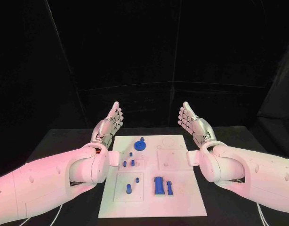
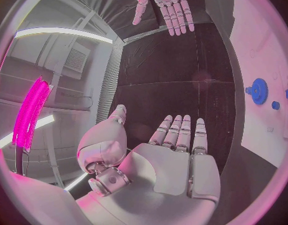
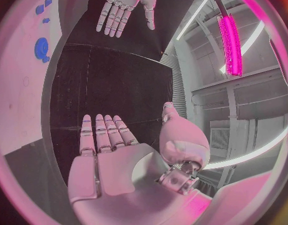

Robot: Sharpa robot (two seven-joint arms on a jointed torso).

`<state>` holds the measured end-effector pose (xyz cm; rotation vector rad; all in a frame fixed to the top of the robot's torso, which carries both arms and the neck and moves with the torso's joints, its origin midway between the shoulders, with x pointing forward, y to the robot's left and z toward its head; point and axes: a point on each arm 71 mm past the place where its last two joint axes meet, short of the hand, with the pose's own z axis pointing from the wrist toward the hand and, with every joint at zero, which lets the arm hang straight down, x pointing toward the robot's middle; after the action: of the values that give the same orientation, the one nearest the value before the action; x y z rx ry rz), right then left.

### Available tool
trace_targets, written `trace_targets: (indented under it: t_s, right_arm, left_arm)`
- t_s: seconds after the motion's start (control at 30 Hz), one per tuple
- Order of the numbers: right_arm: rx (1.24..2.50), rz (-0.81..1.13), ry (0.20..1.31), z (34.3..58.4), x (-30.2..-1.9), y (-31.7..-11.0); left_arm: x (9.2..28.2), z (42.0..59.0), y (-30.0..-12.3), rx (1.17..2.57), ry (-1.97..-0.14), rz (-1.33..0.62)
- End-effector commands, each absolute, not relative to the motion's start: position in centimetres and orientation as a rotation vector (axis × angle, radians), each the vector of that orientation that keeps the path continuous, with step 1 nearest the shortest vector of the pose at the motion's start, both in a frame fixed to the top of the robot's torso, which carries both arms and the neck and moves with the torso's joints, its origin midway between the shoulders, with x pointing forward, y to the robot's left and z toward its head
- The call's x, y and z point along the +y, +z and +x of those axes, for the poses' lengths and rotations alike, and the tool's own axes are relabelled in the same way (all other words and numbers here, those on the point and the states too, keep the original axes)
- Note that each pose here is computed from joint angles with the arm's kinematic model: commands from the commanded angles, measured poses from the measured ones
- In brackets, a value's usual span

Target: Assemble the parts on the task board

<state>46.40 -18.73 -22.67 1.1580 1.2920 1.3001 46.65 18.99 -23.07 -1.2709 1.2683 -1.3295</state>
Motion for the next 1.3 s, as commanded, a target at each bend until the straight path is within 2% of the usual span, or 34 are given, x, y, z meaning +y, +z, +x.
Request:
trace_targets:
  t_s: [0.03,1.3]
  right_arm:
    - [1.218,1.209,1.229,46.18,-19.24,-22.42]
    - [1.218,1.209,1.229,46.18,-19.24,-22.42]
  left_arm:
    - [19.27,46.25,-22.45,1.219,-1.230,-1.210]
    - [19.24,46.18,-22.42,1.218,-1.229,-1.209]
